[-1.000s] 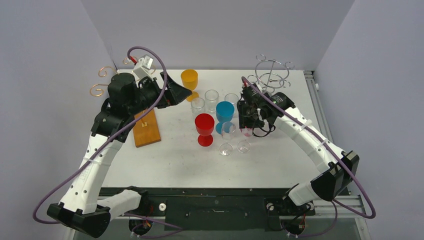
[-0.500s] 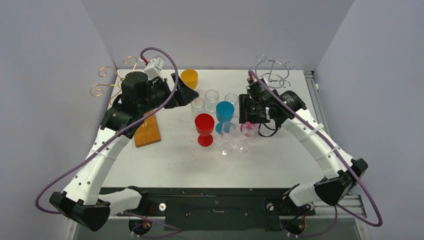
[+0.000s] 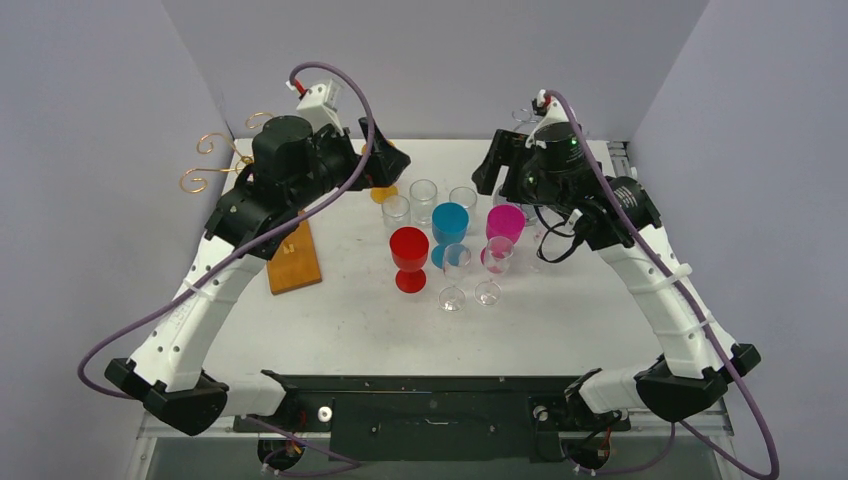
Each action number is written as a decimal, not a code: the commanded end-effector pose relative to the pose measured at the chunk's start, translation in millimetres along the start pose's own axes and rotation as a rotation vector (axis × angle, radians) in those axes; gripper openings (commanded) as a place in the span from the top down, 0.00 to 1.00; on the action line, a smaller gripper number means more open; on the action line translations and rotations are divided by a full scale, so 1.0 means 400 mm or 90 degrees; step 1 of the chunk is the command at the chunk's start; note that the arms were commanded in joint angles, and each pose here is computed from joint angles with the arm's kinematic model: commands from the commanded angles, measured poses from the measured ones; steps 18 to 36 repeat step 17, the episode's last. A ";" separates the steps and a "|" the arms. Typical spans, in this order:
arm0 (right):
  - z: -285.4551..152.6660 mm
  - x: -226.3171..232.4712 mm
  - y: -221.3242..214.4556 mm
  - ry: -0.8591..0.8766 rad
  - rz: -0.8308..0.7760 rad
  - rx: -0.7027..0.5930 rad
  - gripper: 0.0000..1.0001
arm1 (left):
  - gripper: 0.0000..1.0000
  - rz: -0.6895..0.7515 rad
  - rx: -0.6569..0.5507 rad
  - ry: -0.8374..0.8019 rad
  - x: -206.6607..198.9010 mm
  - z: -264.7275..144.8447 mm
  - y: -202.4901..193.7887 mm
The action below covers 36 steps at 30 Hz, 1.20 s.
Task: Take the wine glass off the wine glass rack
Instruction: Reset both arms
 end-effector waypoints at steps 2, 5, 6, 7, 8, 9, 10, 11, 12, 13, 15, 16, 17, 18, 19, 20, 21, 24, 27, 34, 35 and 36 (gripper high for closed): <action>-0.054 0.057 0.155 0.083 0.061 -0.172 0.29 | 0.04 0.061 -0.081 0.078 -0.001 -0.029 0.097; -0.066 0.074 0.185 0.111 0.073 -0.207 0.28 | 0.04 0.083 -0.085 0.101 0.006 -0.025 0.112; -0.070 0.081 0.195 0.122 0.074 -0.219 0.27 | 0.04 0.086 -0.086 0.102 0.005 -0.022 0.115; -0.071 0.084 0.199 0.126 0.075 -0.223 0.27 | 0.04 0.091 -0.086 0.100 0.004 -0.019 0.116; -0.075 0.088 0.207 0.131 0.075 -0.231 0.27 | 0.04 0.093 -0.088 0.094 -0.002 -0.021 0.120; -0.077 0.088 0.210 0.133 0.074 -0.235 0.27 | 0.04 0.096 -0.086 0.092 -0.004 -0.015 0.121; -0.080 0.088 0.214 0.135 0.074 -0.241 0.27 | 0.04 0.097 -0.088 0.086 -0.010 -0.017 0.125; -0.081 0.088 0.215 0.135 0.073 -0.243 0.27 | 0.04 0.101 -0.084 0.085 -0.010 -0.010 0.124; -0.084 0.085 0.216 0.134 0.073 -0.249 0.26 | 0.04 0.104 -0.082 0.080 -0.015 -0.008 0.126; -0.085 0.084 0.217 0.134 0.074 -0.252 0.26 | 0.04 0.108 -0.079 0.077 -0.018 -0.007 0.125; -0.087 0.079 0.216 0.133 0.074 -0.257 0.26 | 0.04 0.117 -0.076 0.065 -0.030 -0.008 0.126; -0.091 0.076 0.219 0.133 0.075 -0.262 0.25 | 0.04 0.119 -0.077 0.063 -0.033 -0.008 0.127; -0.088 0.073 0.216 0.131 0.076 -0.262 0.25 | 0.04 0.122 -0.075 0.060 -0.035 -0.009 0.126; -0.088 0.073 0.216 0.131 0.076 -0.262 0.25 | 0.04 0.122 -0.075 0.060 -0.035 -0.009 0.126; -0.088 0.073 0.216 0.131 0.076 -0.262 0.25 | 0.04 0.122 -0.075 0.060 -0.035 -0.009 0.126; -0.088 0.073 0.216 0.131 0.076 -0.262 0.25 | 0.04 0.122 -0.075 0.060 -0.035 -0.009 0.126; -0.088 0.073 0.216 0.131 0.076 -0.262 0.25 | 0.04 0.122 -0.075 0.060 -0.035 -0.009 0.126; -0.088 0.073 0.216 0.131 0.076 -0.262 0.25 | 0.04 0.122 -0.075 0.060 -0.035 -0.009 0.126; -0.088 0.073 0.216 0.131 0.076 -0.262 0.25 | 0.04 0.122 -0.075 0.060 -0.035 -0.009 0.126; -0.088 0.073 0.216 0.131 0.076 -0.262 0.25 | 0.04 0.122 -0.075 0.060 -0.035 -0.009 0.126; -0.088 0.073 0.216 0.131 0.076 -0.262 0.25 | 0.04 0.122 -0.075 0.060 -0.035 -0.009 0.126; -0.088 0.073 0.216 0.131 0.076 -0.262 0.25 | 0.04 0.122 -0.075 0.060 -0.035 -0.009 0.126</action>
Point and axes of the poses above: each gripper's point midway between its finger pads, its own z axis out along the fingers, its own x axis along the line the jaws close on, y = z × x, the point moved 3 cm from there along -z, back along the fingers, and after that the axes turned 6 degrees about -z, right-handed, at the moved point
